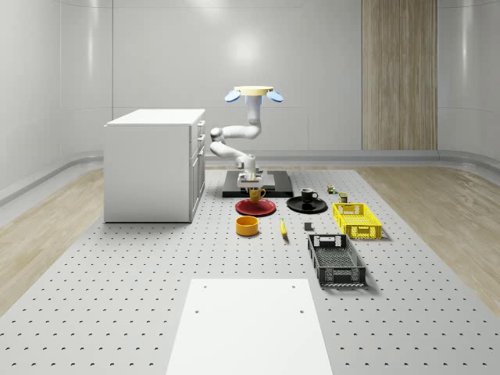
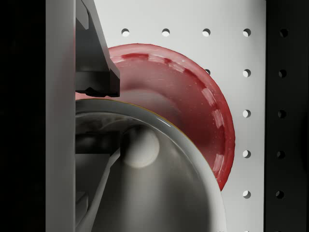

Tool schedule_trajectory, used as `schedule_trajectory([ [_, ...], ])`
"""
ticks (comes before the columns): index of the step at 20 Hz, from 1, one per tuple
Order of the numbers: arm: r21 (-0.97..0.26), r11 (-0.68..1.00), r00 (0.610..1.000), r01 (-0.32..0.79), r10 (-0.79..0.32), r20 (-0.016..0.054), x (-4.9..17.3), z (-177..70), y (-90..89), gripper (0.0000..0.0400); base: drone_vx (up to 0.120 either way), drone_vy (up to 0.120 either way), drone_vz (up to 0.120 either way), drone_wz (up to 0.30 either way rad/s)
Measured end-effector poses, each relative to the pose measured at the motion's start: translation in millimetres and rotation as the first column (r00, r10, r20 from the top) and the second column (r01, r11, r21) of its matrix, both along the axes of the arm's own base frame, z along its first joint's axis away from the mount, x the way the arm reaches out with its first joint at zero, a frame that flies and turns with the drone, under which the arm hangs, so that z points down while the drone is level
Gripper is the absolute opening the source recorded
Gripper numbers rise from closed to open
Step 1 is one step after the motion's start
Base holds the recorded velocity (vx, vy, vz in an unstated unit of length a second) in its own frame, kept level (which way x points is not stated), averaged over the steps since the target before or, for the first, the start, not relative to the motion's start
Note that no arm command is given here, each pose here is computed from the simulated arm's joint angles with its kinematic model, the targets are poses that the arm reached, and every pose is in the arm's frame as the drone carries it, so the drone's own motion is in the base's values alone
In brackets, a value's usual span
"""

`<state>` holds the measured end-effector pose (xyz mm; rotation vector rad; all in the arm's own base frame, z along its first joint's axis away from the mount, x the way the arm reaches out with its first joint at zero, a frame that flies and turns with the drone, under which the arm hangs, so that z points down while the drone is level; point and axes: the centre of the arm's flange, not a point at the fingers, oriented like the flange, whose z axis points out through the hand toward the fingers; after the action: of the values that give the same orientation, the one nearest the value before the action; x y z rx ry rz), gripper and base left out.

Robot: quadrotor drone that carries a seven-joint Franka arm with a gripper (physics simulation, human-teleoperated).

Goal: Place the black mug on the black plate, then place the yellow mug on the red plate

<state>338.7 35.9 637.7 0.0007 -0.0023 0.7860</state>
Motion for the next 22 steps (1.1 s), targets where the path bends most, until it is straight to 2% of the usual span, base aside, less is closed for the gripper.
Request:
schedule_trajectory([
  [8,0.000,1.000,1.000,0.000,0.000,0.0000,0.0,22.2,3.3,0.0100,0.000,0.000,0.000,0.000],
  [11,0.000,1.000,1.000,0.000,0.000,0.0001,0.0,26.2,3.6,0.0246,0.000,0.000,0.000,0.000],
  [13,0.000,1.000,1.000,0.000,0.000,0.0001,0.0,24.2,3.8,0.0306,0.000,0.000,0.000,0.000],
  [17,0.000,1.000,1.000,0.000,0.000,0.0000,0.0,11.9,3.9,0.0366,0.000,0.000,0.000,0.000],
  [22,0.000,1.000,1.000,0.000,0.000,0.0000,0.0,-2.4,4.0,0.0390,0.000,0.000,0.000,0.000],
])
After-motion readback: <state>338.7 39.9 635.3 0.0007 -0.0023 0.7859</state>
